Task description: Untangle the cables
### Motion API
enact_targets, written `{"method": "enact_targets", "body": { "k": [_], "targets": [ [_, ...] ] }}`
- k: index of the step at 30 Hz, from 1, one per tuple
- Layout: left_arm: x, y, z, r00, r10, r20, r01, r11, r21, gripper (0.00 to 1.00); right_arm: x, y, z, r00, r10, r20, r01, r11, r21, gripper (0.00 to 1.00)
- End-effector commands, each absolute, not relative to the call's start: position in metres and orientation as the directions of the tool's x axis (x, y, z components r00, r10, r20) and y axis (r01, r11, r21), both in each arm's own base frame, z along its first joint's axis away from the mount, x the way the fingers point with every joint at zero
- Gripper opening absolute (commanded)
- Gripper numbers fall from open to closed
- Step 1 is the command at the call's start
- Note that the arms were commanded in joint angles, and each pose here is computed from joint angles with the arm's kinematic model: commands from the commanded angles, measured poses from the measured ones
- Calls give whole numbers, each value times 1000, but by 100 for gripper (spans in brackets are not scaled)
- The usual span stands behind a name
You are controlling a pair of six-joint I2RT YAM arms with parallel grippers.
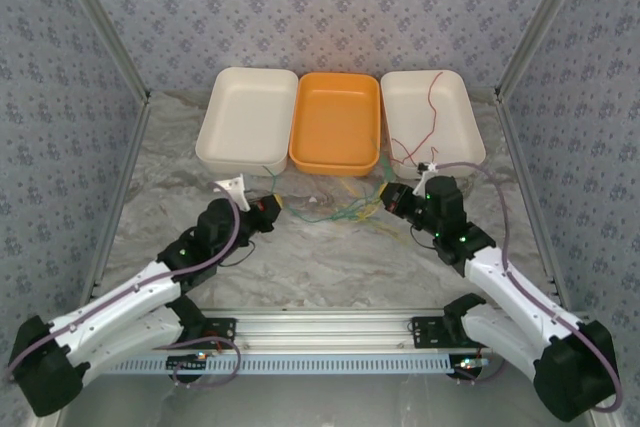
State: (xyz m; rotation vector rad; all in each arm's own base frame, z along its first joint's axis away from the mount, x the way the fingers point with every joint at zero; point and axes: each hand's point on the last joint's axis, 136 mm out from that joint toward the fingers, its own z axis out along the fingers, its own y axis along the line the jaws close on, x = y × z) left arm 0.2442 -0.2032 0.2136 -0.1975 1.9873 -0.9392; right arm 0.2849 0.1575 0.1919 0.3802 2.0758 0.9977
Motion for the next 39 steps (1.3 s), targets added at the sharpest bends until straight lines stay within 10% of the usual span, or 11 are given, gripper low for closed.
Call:
{"method": "enact_targets", "body": {
  "k": [1, 13, 21, 29, 39],
  "targets": [
    [248, -171, 223, -507, -540, -671, 125, 724, -678, 0, 288, 124, 196, -567, 632, -528, 30, 657, 754, 0],
    [220, -80, 243, -327, -595, -734, -41, 785, -618, 0, 291, 65, 182, -527, 657, -539, 181, 706, 685, 0],
    [216, -138, 288, -422, -511, -749, 269, 718, -642, 0, 297, 80, 158, -612, 605, -510, 199, 741, 641, 0],
    [221, -181, 298, -485, -434, -759, 411, 653, -636, 0, 289, 109, 174, -654, 495, -572, 110, 810, 576, 51],
    [217, -202, 291, -517, -434, -738, 487, 560, -671, 0, 274, 200, 236, -645, 527, -554, -108, 655, 748, 61]
  ]
}}
